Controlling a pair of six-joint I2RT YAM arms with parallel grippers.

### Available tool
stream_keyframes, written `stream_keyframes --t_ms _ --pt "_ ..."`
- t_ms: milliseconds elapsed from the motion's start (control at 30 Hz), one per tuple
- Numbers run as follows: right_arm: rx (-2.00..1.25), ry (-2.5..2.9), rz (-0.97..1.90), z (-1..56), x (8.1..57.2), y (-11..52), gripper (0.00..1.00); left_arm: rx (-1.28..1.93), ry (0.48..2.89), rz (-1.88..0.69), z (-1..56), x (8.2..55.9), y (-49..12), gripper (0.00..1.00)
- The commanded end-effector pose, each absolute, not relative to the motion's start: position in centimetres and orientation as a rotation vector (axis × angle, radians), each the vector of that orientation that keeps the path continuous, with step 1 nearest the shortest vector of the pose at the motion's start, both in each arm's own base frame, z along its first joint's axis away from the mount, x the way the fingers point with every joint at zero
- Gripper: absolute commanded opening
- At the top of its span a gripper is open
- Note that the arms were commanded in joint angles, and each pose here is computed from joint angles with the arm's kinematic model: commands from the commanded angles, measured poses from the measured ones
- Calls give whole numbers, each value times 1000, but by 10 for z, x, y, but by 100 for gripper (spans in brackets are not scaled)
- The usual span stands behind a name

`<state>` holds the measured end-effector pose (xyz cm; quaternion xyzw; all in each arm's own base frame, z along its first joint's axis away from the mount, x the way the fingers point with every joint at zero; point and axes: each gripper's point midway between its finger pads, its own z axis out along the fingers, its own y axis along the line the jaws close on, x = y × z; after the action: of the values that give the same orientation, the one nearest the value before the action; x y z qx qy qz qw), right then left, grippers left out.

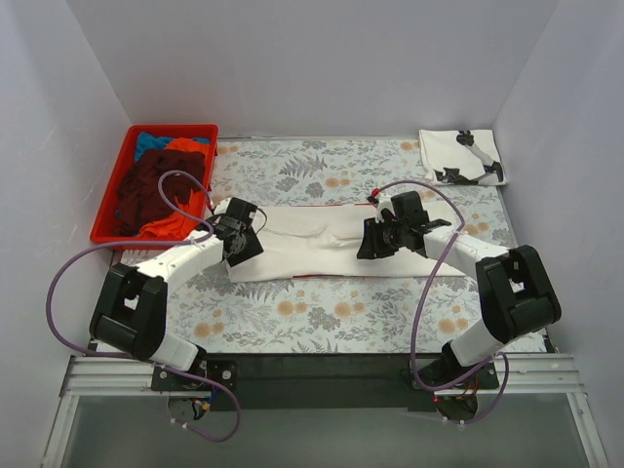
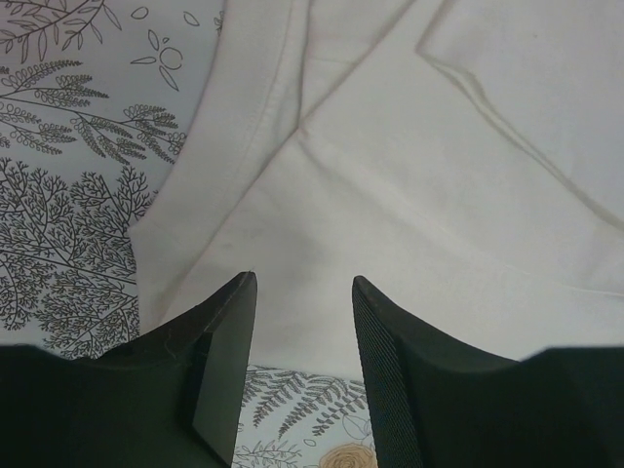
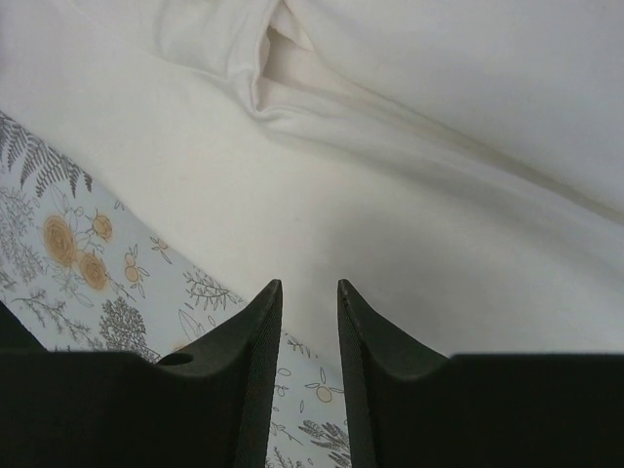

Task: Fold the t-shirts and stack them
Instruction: Fold the tshirt

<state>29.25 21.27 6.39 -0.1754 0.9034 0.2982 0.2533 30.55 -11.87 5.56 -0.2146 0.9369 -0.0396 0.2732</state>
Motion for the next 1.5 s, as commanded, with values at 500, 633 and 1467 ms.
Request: stream_keyframes --t_ms 500,633,1467 --pt "-353 2280 1192 109 371 288 42 -391 2316 -122 100 307 -100 50" --pt "-310 2301 1227 95 390 300 43 -342 2262 -166 110 299 -99 51" --pt "-253 2372 1229 47 417 311 41 -337 2171 -150 116 300 -90 51"
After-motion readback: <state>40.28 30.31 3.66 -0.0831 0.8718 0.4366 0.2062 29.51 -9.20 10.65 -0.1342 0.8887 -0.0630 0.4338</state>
